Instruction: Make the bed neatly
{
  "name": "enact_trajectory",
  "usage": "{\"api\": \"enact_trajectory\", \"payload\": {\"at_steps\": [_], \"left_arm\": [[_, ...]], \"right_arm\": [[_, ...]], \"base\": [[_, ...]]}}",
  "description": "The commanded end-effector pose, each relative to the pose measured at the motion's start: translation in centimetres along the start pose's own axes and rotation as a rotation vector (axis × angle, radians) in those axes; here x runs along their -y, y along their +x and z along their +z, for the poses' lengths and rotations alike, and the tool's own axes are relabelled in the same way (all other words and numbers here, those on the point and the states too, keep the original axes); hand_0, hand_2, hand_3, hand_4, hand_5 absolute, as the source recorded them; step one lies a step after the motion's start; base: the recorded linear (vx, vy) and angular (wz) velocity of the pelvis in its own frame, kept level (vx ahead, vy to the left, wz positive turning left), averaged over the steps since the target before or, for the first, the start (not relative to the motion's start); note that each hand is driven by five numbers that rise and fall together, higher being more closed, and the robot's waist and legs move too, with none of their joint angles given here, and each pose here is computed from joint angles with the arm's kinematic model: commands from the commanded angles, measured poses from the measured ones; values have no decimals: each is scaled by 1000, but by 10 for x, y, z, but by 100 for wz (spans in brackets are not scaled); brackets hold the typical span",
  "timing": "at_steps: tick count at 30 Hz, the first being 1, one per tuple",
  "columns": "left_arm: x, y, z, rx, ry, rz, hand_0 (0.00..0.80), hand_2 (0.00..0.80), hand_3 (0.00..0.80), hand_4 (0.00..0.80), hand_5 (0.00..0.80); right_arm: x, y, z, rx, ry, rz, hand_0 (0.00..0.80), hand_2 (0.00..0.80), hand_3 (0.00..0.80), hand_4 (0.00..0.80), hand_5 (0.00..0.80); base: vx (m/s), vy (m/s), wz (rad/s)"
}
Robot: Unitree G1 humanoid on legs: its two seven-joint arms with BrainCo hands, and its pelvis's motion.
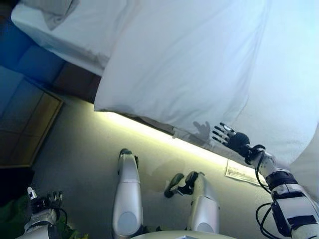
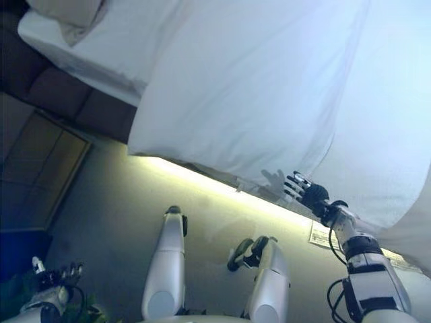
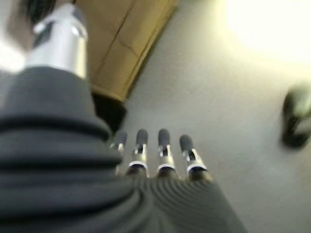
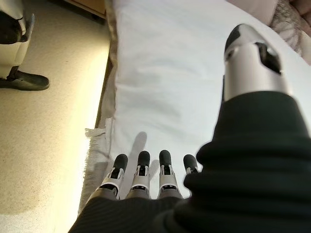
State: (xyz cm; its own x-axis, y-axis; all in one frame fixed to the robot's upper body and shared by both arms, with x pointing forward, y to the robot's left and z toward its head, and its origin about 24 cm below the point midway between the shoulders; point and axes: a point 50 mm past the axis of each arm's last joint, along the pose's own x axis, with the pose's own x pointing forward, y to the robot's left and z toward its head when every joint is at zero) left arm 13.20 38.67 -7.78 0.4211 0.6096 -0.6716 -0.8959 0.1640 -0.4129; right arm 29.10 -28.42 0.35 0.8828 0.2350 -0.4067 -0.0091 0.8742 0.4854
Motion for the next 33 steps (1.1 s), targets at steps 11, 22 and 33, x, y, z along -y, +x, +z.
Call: {"api": "enact_trajectory", "payload": {"at_steps": [11, 22, 33], "left_arm": [[4, -12, -51, -79, 1045, -242, 0, 0, 0, 0, 0], [-19, -32, -128, -480, 1311, -367, 0, 0, 0, 0, 0], [-39, -70, -195, -765, 1190, -447, 0, 0, 0, 0, 0]], "right_arm": [[55, -66, -111, -214, 119, -185, 0, 0, 0, 0, 0], [47, -90, -202, -253, 385, -423, 0, 0, 0, 0, 0], [33, -127, -269, -546, 435, -654, 0, 0, 0, 0, 0]], "base": [[223, -93, -16], [96, -64, -18], [75, -33, -14]]}}
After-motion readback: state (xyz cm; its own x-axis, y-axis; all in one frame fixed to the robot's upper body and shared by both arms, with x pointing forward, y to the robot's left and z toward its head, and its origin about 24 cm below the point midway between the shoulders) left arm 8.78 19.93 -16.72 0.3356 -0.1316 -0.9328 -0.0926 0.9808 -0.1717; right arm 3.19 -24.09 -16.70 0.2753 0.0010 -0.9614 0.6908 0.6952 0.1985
